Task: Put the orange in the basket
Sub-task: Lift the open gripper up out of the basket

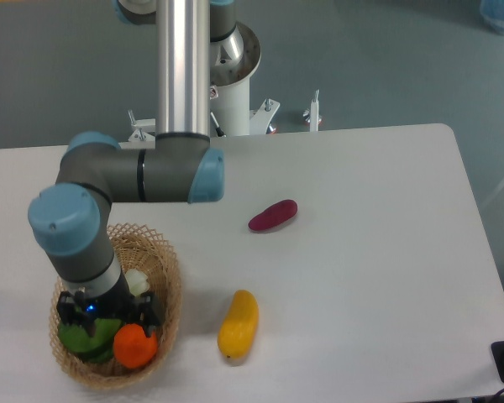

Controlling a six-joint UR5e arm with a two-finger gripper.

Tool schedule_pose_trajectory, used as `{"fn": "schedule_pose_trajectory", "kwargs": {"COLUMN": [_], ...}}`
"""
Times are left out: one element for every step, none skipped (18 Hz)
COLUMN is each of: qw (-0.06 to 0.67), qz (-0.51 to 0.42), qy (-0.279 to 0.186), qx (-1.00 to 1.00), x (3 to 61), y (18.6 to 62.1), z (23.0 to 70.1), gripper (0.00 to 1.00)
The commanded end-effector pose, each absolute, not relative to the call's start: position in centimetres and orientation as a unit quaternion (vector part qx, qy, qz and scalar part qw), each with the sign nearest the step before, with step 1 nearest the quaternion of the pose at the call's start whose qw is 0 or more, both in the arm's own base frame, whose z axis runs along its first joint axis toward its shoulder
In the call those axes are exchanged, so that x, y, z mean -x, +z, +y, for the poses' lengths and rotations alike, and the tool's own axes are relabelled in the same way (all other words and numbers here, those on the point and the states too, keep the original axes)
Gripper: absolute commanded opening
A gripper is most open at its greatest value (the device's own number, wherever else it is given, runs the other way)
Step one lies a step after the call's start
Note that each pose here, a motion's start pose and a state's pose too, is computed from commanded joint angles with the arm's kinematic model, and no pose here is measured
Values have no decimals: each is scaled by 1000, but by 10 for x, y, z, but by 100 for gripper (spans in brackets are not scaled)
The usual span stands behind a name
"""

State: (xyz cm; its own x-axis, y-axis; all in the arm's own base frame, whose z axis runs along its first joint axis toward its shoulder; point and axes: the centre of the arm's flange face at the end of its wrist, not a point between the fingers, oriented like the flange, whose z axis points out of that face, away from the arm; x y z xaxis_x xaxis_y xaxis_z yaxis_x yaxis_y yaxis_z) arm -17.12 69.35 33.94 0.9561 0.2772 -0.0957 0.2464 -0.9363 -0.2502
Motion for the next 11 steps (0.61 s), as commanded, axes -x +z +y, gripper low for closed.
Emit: {"fn": "schedule_pose_trajectory", "kwargs": {"qw": [124, 125, 114, 102, 95, 93, 95, 96, 96, 92, 87], "qz": [-127, -111, -97, -89, -85, -79, -73, -67, -63, -57, -57], "qy": [70, 75, 79, 78, 77, 78, 81, 82, 84, 83, 81], "qx": [982, 983, 986, 988, 989, 989, 989, 990, 990, 991, 991], "x": [182, 194, 215, 227, 238, 247, 250, 254, 256, 255, 255], "y": [350, 362, 372, 378, 385, 396, 402, 405, 408, 408, 407], "z": [689, 680, 665, 654, 645, 635, 632, 629, 626, 625, 624], "gripper": [100, 100, 100, 100, 100, 100, 100, 100, 100, 100, 100]}}
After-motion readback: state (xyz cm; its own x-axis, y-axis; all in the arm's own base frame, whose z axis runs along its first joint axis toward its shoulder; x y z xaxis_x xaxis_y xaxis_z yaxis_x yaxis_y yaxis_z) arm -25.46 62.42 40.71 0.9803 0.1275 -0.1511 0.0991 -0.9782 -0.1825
